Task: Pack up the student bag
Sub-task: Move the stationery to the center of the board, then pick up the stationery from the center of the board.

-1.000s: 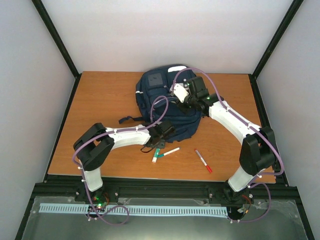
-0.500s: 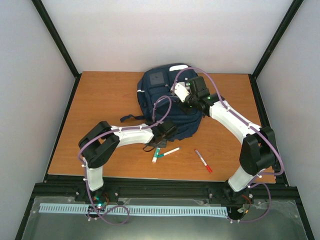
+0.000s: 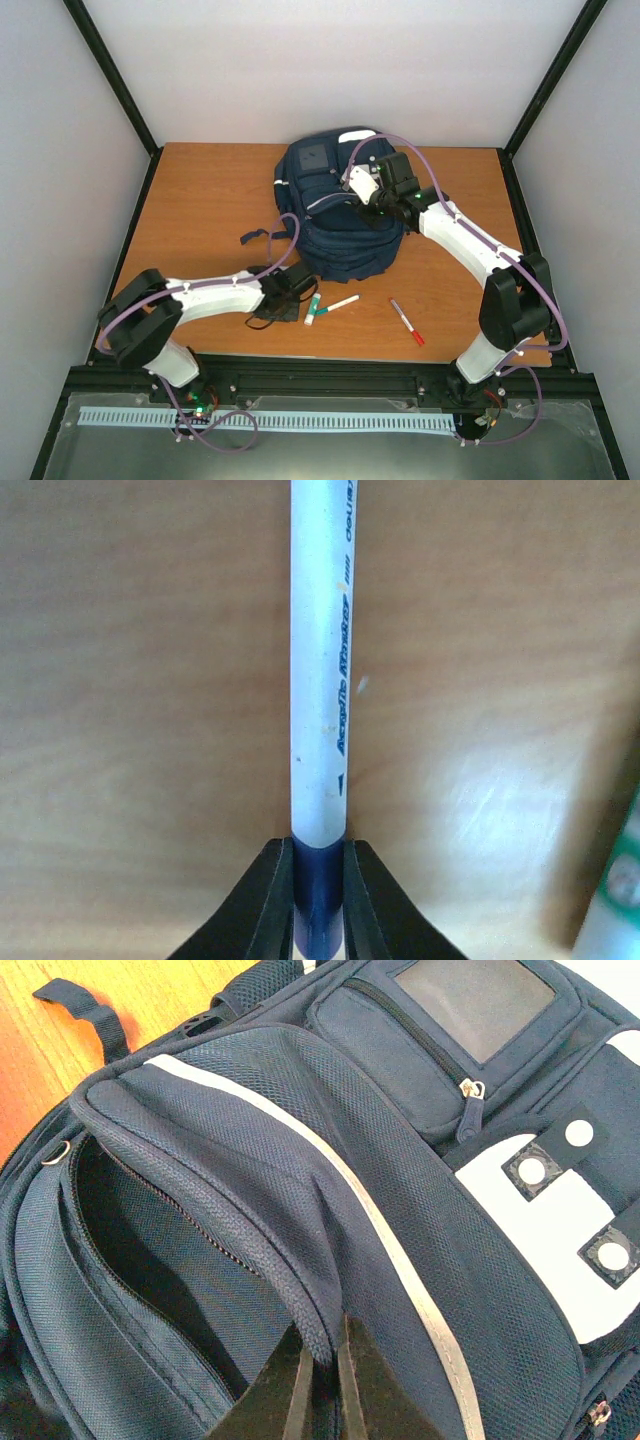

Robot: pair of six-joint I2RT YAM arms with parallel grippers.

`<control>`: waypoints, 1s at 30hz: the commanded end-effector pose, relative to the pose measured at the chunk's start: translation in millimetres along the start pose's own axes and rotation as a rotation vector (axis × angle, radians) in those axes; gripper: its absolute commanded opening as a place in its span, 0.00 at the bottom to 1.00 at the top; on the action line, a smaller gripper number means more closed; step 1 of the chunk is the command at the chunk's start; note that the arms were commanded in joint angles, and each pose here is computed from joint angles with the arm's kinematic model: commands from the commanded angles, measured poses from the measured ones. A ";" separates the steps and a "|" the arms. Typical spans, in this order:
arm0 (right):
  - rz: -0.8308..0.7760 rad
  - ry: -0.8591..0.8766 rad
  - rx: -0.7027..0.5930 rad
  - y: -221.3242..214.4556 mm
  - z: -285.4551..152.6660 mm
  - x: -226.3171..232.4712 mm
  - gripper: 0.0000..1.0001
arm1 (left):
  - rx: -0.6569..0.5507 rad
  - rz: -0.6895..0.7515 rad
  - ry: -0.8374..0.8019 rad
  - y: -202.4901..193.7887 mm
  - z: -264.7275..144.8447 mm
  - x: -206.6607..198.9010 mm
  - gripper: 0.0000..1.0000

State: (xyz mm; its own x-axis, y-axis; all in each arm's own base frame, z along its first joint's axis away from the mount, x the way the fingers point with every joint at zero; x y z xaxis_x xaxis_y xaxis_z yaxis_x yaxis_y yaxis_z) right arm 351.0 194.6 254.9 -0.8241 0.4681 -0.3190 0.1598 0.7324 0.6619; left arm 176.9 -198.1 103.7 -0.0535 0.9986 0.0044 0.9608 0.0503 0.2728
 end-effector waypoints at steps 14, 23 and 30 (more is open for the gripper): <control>0.023 -0.008 -0.065 11.3 -13.4 -4.0 0.03 | 0.128 0.073 0.087 -12.4 -17.6 18.3 0.47; 0.023 -0.002 -0.059 9.5 -11.4 -4.0 0.03 | 0.126 0.108 0.127 19.2 -0.9 2.7 0.37; 0.025 -0.007 -0.062 9.8 -13.2 -5.2 0.03 | 0.158 0.099 0.138 20.2 10.0 3.2 0.24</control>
State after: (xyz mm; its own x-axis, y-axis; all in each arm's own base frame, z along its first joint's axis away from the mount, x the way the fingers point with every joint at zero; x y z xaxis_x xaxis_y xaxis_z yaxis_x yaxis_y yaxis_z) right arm 350.3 194.8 254.7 -0.8307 0.4645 -0.3069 0.1604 0.7275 0.6671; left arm 197.5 -195.2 105.5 0.0008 0.9905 0.1372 0.9906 -0.0195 0.1352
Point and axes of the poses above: each gripper's point midway between its finger pads, its own z axis out along the fingers, its own x axis along the line the jaws close on, y = z × x, the point moved 9 cm from there along -z, back along the fingers, and after that the axes turned 6 degrees about -z, right-handed, at the moved point
